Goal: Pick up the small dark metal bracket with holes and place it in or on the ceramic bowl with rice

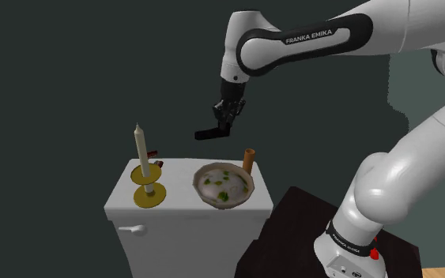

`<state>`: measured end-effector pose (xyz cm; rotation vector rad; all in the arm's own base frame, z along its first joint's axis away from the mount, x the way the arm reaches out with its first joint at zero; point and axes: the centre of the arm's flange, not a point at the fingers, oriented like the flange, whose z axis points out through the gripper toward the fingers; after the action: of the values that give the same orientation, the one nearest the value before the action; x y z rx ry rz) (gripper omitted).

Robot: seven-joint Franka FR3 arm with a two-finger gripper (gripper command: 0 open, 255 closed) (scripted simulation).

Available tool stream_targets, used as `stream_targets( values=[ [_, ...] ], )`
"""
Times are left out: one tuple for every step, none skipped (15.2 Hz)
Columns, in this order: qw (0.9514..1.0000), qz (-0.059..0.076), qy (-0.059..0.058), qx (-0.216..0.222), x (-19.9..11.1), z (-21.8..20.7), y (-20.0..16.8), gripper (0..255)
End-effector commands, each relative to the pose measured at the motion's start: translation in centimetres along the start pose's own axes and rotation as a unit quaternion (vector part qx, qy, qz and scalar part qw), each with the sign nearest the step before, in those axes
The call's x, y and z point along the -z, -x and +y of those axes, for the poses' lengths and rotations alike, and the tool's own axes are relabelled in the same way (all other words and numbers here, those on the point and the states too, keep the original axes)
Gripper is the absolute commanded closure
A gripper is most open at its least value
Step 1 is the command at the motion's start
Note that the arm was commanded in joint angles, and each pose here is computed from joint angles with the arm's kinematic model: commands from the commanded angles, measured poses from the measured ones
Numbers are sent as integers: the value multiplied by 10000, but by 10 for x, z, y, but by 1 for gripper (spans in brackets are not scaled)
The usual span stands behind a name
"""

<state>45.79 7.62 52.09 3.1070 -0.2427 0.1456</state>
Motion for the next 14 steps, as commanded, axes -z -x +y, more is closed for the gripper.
stream_targets(
  values=[
    [9994, 328, -89, -46, 16, -3, 2, 255],
    [9994, 328, -89, -46, 18, -8, 13, 255],
    [9994, 328, -89, -46, 20, -14, 25, 255],
    [9994, 328, -89, -46, 22, -20, 37, 255],
    [9994, 328, -89, -46, 24, -26, 48, 255],
    [9994, 328, -89, -46, 26, -32, 60, 255],
    [9994, 328, -89, -46, 28, -38, 72, 255],
    [9994, 328, -89, -46, 30, -43, 84, 255],
    [9994, 328, -89, -46, 32, -49, 95, 255],
    [9994, 328, -89, -46, 34, -55, 107, 255],
    [9994, 328, -89, -46, 36, -61, 119, 255],
    [9994, 328, -89, -46, 38, -67, 130, 255],
    [9994, 328, -89, -46, 40, -72, 142, 255],
    [9994, 328, -89, -46, 42, -78, 154, 255]
  ],
)
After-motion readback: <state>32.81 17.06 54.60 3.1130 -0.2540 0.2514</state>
